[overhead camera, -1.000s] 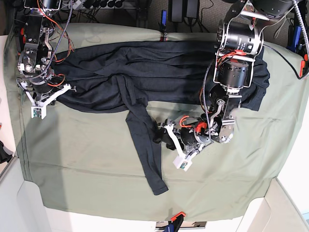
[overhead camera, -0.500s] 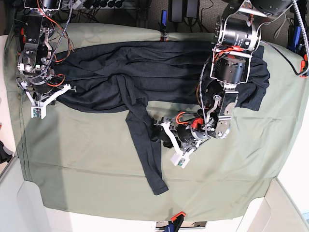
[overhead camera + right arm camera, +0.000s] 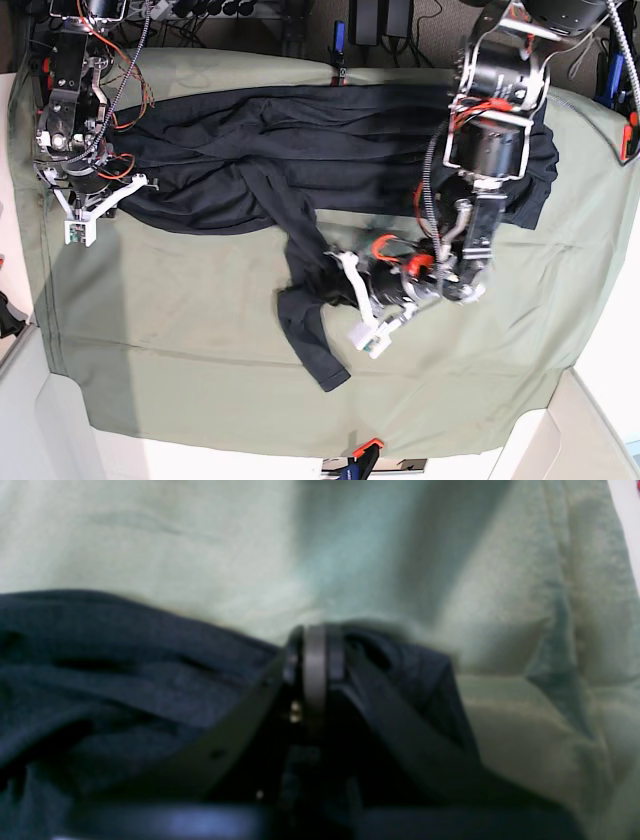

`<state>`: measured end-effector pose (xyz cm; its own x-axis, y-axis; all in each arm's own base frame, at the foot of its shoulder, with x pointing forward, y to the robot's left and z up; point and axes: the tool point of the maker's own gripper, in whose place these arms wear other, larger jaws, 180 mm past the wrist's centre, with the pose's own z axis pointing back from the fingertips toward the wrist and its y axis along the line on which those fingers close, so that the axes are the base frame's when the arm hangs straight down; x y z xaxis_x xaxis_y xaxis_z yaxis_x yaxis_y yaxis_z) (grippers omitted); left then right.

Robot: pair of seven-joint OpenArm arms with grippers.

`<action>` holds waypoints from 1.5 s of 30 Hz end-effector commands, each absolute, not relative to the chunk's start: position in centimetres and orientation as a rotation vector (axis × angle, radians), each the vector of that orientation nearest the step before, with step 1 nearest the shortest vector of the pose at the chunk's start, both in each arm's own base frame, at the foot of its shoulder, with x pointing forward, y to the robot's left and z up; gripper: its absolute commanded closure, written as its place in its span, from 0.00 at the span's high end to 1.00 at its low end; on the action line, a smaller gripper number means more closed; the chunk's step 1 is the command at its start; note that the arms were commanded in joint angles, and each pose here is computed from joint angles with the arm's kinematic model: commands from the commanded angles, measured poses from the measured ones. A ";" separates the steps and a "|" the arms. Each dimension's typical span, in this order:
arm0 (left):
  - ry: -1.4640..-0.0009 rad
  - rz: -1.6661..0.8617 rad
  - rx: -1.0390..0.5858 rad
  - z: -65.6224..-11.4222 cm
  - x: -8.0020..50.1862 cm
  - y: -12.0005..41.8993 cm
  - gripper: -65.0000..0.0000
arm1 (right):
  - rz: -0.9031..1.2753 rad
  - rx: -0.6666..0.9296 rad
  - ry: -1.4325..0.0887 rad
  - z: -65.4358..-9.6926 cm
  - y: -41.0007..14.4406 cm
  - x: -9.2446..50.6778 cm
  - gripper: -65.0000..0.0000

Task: Fold the T-shirt properly
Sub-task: 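Grasp the sleeve cuff with the left gripper and fold it onto the shirt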

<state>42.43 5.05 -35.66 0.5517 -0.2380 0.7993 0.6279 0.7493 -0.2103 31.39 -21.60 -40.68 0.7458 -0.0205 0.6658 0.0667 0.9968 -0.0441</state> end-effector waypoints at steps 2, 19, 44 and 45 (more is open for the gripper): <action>-0.942 -0.555 -0.521 -31.3 42.7 6.8 0.00 | -0.025 -0.065 -0.765 -39.6 -21.7 32.2 0.00; -0.858 -0.707 -0.481 -30.2 24.8 10.8 0.00 | -0.017 -0.064 -0.765 -39.5 -21.7 32.2 0.00; -0.940 -0.261 -0.364 -35.7 39.3 14.4 0.62 | -0.016 -0.063 -0.744 -40.3 -21.6 31.3 0.00; -0.918 -0.261 -0.359 -36.5 39.6 14.2 0.62 | -0.017 -0.061 -0.744 -40.3 -21.6 31.3 0.00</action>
